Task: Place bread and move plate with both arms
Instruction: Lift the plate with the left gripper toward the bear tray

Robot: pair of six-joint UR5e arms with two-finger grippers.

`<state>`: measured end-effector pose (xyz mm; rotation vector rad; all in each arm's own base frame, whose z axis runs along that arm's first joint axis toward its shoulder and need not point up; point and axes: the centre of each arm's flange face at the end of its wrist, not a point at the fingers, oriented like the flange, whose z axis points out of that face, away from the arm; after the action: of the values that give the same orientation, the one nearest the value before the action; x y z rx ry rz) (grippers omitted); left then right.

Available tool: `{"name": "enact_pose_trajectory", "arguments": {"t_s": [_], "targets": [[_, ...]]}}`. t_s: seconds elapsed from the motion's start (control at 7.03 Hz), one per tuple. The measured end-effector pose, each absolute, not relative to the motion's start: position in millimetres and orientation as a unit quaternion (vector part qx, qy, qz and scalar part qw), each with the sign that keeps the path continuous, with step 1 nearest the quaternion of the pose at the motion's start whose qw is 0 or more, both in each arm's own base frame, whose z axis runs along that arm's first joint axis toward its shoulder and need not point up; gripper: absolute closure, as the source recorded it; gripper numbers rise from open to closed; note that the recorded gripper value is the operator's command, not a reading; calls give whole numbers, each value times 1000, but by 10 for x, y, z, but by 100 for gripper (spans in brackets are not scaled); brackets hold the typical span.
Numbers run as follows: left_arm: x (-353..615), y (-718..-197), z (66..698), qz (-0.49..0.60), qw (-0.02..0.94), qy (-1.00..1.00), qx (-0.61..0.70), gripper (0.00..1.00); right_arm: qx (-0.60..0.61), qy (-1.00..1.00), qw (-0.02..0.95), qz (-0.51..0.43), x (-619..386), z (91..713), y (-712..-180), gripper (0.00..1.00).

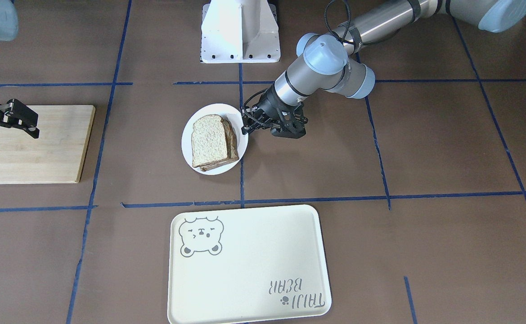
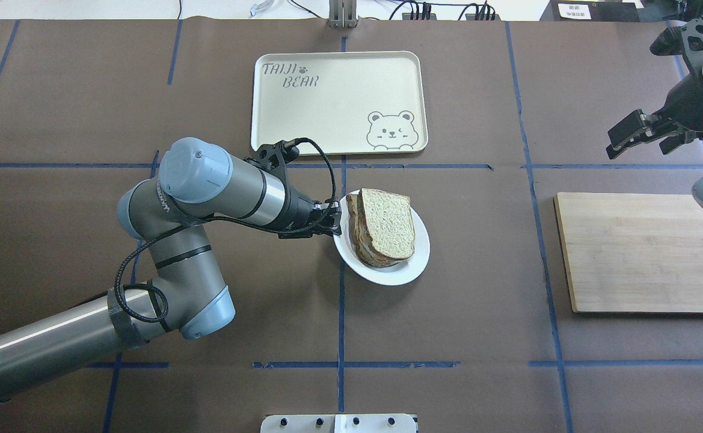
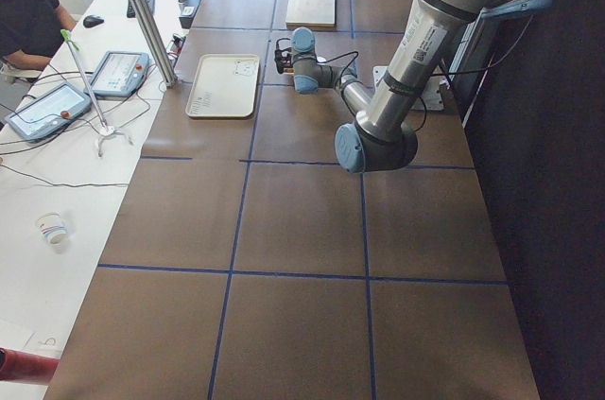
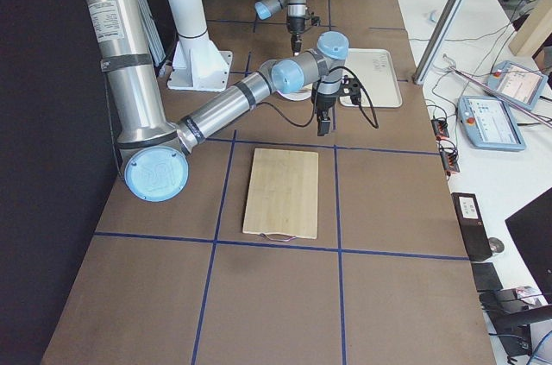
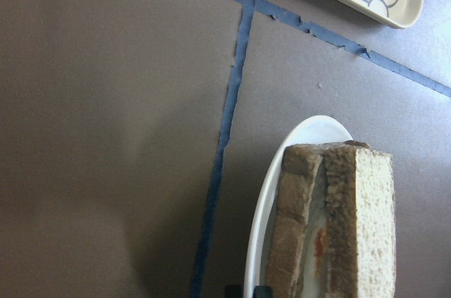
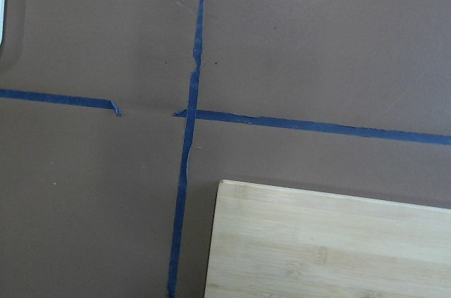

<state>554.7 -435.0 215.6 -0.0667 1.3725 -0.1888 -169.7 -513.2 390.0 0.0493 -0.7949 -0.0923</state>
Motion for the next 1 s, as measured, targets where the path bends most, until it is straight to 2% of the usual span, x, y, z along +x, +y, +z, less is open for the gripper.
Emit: {"name": "enact_pose_trajectory", "arguments": {"t_s": [1.0], "targets": [[5402,-4319,2168,-72,697,714,-17,99,25,-387,921,-42,-1655,3903,-5133,0]]}}
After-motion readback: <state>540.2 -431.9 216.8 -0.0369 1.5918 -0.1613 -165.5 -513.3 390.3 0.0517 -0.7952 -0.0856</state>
